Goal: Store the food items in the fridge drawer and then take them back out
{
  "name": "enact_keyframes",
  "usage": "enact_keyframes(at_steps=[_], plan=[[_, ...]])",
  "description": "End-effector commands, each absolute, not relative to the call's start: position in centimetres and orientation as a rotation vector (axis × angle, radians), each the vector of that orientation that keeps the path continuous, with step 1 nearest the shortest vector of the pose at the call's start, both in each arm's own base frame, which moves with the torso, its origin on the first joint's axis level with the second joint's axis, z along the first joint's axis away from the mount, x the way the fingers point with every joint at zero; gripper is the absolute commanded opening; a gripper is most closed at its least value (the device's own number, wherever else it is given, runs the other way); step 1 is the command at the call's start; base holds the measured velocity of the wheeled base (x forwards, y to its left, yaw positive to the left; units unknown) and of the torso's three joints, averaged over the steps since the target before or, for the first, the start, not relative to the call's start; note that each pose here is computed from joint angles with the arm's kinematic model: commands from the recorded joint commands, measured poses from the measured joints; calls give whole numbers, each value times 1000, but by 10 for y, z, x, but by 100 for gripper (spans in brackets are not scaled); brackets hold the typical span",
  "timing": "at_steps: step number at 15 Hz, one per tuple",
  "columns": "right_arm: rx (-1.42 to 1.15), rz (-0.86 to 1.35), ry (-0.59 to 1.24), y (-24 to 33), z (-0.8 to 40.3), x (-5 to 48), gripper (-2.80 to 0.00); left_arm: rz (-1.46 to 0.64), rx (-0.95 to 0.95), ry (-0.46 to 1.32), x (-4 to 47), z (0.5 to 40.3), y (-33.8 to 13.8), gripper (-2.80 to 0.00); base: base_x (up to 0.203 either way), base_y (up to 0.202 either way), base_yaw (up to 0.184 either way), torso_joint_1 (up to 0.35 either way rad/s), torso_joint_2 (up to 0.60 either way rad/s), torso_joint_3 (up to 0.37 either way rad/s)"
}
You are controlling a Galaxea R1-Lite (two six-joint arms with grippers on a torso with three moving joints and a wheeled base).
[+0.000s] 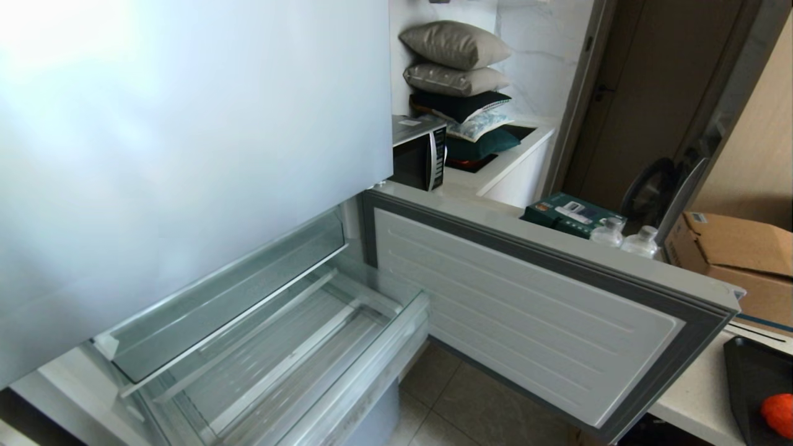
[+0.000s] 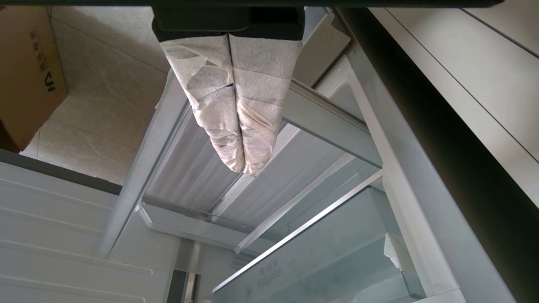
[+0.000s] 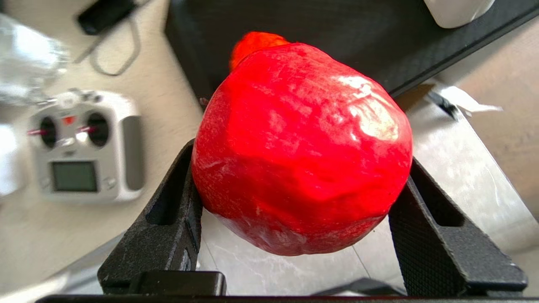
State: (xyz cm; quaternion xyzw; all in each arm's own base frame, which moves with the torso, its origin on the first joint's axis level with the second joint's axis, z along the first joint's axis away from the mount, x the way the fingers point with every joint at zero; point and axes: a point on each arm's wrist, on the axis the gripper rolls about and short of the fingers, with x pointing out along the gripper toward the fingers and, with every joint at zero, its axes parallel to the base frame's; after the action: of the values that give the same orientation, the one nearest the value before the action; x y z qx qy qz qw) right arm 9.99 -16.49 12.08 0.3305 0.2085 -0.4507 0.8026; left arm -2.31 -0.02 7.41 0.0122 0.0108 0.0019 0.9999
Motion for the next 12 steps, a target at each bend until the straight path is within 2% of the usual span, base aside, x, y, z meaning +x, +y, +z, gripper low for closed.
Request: enact_keyframes(at_steps=[1,7,12], plan=[[775,-988,543,-189,97,108,-280,4,24,22,-23,74,0,-280,0,0,0,0,0,0],[715,-864,701,-242,59,136,-280,4,24,22,-23,74,0,-280,0,0,0,0,0,0],[678,-849,750,-286,29,149,-280,4,24,22,-23,74,0,-280,0,0,0,0,0,0]])
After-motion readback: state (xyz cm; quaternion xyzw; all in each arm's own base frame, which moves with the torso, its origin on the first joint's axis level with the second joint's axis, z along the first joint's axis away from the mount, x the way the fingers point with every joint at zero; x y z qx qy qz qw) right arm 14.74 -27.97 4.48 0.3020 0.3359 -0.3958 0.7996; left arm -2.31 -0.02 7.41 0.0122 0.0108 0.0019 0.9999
